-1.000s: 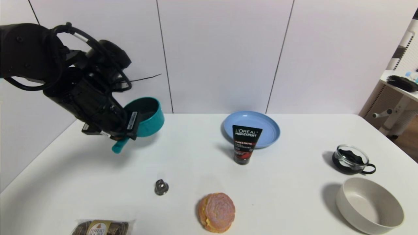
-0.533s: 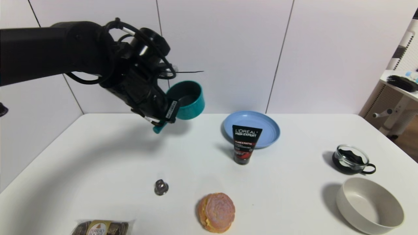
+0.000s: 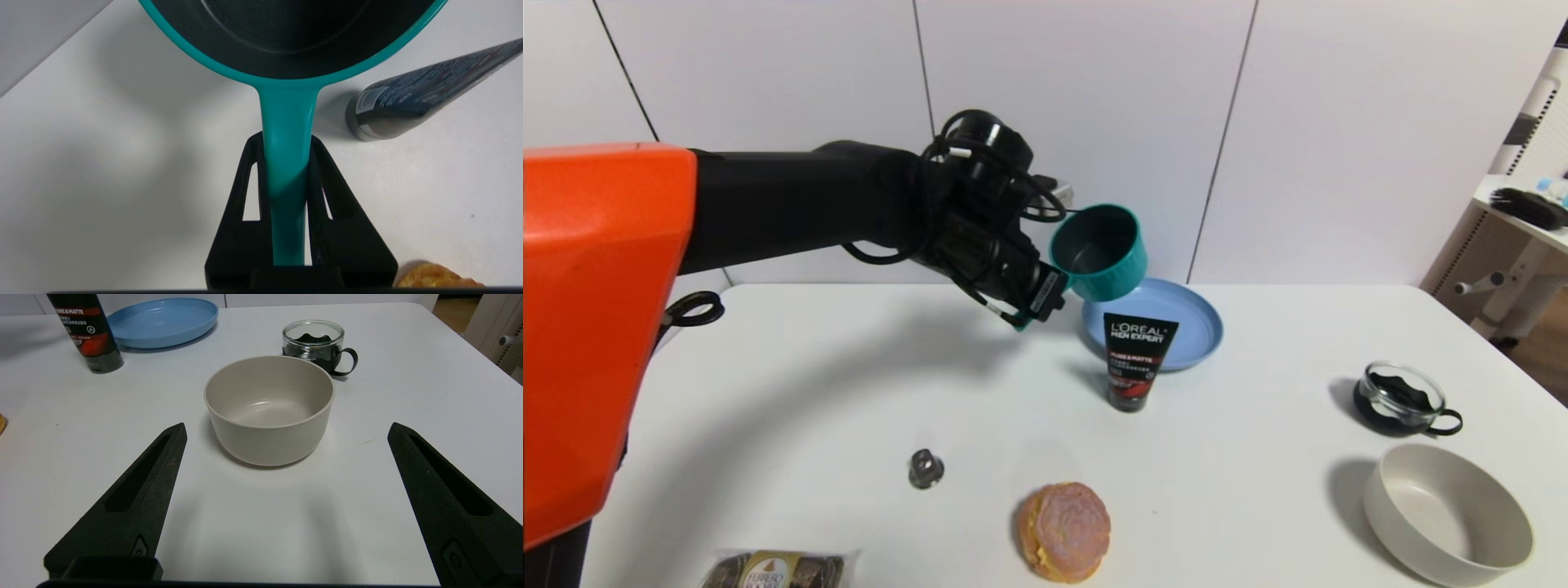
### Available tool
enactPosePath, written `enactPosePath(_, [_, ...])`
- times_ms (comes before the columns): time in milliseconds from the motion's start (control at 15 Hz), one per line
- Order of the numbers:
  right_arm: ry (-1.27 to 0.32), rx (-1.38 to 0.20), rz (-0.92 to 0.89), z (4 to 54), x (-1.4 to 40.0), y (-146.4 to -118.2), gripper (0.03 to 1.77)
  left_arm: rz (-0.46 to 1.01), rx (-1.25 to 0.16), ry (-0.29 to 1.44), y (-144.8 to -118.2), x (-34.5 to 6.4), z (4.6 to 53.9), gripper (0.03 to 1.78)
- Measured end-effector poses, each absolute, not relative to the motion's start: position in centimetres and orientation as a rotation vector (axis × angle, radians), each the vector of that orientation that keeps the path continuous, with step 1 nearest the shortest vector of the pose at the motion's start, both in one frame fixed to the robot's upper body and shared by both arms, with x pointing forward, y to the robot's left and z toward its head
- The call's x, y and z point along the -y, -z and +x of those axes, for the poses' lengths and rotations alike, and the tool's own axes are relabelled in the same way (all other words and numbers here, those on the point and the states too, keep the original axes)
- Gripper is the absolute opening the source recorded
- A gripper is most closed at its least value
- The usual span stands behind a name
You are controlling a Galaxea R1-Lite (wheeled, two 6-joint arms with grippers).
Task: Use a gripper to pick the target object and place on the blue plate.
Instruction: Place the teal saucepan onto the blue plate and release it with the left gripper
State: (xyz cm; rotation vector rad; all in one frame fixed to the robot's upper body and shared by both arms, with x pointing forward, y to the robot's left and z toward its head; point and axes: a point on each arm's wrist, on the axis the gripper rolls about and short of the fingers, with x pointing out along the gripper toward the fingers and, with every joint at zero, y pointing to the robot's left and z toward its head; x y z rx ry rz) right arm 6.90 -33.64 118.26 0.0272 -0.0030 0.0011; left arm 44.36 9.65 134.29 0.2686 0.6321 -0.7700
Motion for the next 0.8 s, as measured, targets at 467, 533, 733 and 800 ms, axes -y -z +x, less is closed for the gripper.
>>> enactPosePath(467, [-0.001, 0.002, 0.027, 6.9, 33.6, -118.3, 1.7, 0.269, -0.525, 0.818, -131.5, -7.4, 46.9, 0.28])
enactPosePath(533, [-0.001, 0.003, 0.027, 6.9, 33.6, -118.3, 1.7, 0.272, -0.511, 0.818, -131.0, -7.2, 47.3, 0.28])
enactPosePath(733, [-0.001, 0.003, 0.027, 6.9, 33.6, -118.3, 1.7, 0.269, -0.473, 0.822, -129.4, -6.3, 48.5, 0.28])
enactPosePath(800, [-0.001, 0.003, 0.027, 6.9, 33.6, -118.3, 1.7, 0.268, -0.474, 0.822, -128.9, -6.1, 48.8, 0.28])
